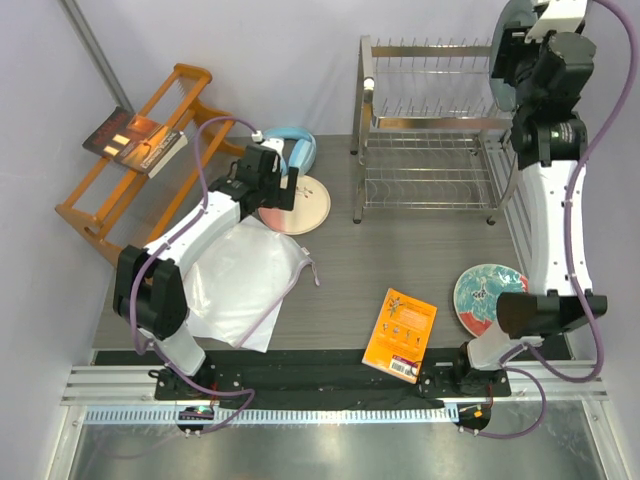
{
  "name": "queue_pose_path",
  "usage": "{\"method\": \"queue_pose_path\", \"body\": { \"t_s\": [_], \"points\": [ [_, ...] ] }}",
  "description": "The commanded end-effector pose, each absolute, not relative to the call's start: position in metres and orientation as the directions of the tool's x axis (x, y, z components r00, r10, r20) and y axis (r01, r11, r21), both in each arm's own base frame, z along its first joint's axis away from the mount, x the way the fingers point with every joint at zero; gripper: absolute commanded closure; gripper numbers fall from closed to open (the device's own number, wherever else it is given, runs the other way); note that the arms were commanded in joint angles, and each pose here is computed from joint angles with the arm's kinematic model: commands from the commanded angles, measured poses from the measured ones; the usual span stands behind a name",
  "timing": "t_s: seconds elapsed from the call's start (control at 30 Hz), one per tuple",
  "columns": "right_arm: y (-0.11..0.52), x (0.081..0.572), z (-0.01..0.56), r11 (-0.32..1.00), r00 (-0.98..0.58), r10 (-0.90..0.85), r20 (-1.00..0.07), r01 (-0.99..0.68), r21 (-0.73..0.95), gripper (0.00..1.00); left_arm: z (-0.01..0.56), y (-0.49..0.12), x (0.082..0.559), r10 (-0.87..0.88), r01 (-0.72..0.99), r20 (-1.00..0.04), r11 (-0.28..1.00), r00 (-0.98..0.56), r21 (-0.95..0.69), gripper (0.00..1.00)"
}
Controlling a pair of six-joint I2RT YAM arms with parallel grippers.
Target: Load the plates into the dish rack
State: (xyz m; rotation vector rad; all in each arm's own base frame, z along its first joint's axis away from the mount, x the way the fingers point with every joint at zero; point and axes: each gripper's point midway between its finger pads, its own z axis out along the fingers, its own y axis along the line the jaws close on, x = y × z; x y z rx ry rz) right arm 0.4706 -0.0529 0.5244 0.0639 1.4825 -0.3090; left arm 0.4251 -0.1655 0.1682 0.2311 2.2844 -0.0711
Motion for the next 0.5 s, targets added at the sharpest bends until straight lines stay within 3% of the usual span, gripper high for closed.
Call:
{"method": "queue_pose_path", "body": {
  "t_s": [0.0,0.13,0.23,0.33,0.47],
  "points": [
    [-0.061,0.404,0.593,0.934,0.219,-0.214,-0.952,0.332,-0.133,0.33,0.151,-0.171,0.420,0.201,0.257,-0.717,0.966,-0.667,0.031,0.01],
    [-0.050,0.376,0.589,0.957,0.243,-0.167,-0.956,0.272,-0.098,0.32,0.126,-0.169,0.409,0.286,0.313,-0.628,0.947,-0.724,0.071,0.02],
    [-0.015,0.361,0.555,0.995,0.202,-0.086,-0.976,0.074,-0.073,0.32,0.113,-0.160,0.406,0.326,0.316,-0.581,0.941,-0.745,0.122,0.03],
    [0.025,0.354,0.478,0.990,0.001,0.017,-1.000,-0.143,0.017,0.34,0.109,-0.158,0.403,0.384,0.361,-0.573,0.919,-0.724,0.159,0.06],
    [0.024,0.312,0.379,0.989,-0.251,0.064,-0.966,-0.112,0.095,0.34,0.125,-0.169,0.396,0.481,0.468,-0.602,0.862,-0.638,0.193,0.07]
  ]
}}
